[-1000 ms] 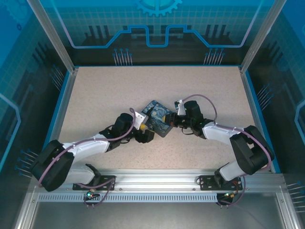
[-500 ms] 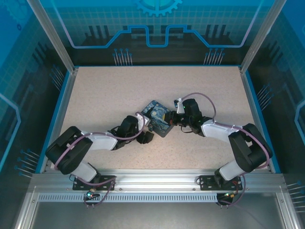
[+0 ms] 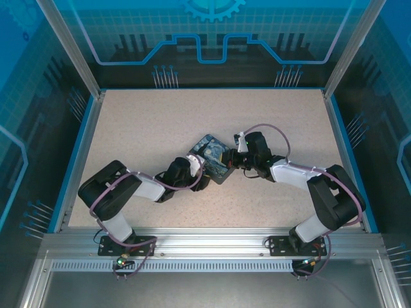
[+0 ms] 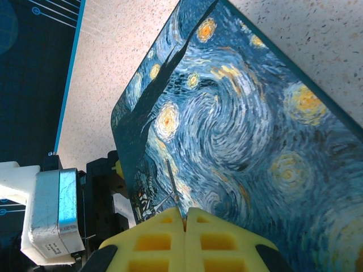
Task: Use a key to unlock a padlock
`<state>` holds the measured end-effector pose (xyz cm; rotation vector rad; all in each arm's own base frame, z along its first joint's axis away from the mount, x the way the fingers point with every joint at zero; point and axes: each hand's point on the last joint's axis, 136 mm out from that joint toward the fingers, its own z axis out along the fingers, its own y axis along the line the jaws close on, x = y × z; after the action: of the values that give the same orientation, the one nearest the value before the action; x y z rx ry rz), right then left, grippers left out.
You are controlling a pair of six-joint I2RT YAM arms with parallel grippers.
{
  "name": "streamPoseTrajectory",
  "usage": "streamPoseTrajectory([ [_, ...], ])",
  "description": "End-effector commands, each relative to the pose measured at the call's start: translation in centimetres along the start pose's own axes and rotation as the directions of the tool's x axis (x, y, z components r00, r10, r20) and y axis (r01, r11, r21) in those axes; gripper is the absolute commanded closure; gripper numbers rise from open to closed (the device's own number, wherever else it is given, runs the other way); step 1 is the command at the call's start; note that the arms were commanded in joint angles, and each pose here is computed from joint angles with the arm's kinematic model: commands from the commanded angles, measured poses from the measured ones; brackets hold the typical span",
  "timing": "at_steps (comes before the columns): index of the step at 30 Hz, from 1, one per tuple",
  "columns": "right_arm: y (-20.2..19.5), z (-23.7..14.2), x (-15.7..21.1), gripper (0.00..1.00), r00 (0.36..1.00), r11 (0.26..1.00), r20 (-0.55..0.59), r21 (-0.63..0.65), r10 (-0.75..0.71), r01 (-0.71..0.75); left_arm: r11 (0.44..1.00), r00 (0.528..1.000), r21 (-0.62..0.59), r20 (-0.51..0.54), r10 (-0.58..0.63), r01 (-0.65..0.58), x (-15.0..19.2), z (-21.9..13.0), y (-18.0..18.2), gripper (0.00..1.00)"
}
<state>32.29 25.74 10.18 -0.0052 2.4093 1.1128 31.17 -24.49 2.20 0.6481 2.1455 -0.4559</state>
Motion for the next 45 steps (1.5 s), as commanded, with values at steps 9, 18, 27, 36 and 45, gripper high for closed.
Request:
streamPoseTrajectory([
  [9, 0.1, 0.2, -0.2, 1.0, 1.0, 1.0, -0.007, 0.007, -0.024, 0.025, 0.999, 0.995, -0.001, 0.089, 0.048, -0.048, -2.2, 0.8, -0.4, 0.52],
  [18, 1.3, -0.7, -1.3, 1.0, 0.997, 0.997, 0.035, -0.014, -0.069, 0.069, 0.999, 0.995, 0.003, 0.089, 0.05, -0.051, -2.9, 0.5, -0.6, 0.65],
  [27, 1.8, -4.5, -1.6, 1.0, 0.987, 0.991, 0.09, 0.035, -0.13, 0.128, 1.0, 0.999, -0.004, 0.038, -0.022, 0.022, -4.1, -0.6, -0.9, 0.67],
  [36, -0.9, -6.8, 1.2, 1.0, 0.989, 0.99, 0.09, 0.091, -0.119, 0.11, 0.996, 0.996, 0.011, -0.022, -0.088, 0.088, -5.6, -1.5, -2.4, 0.7],
  [45, -1.1, -7.1, 1.1, 1.0, 0.988, 0.991, 0.105, 0.084, -0.116, 0.107, 0.999, 0.999, -0.037, -0.042, -0.015, 0.013, -3.1, 0.9, -1.3, 0.55],
])
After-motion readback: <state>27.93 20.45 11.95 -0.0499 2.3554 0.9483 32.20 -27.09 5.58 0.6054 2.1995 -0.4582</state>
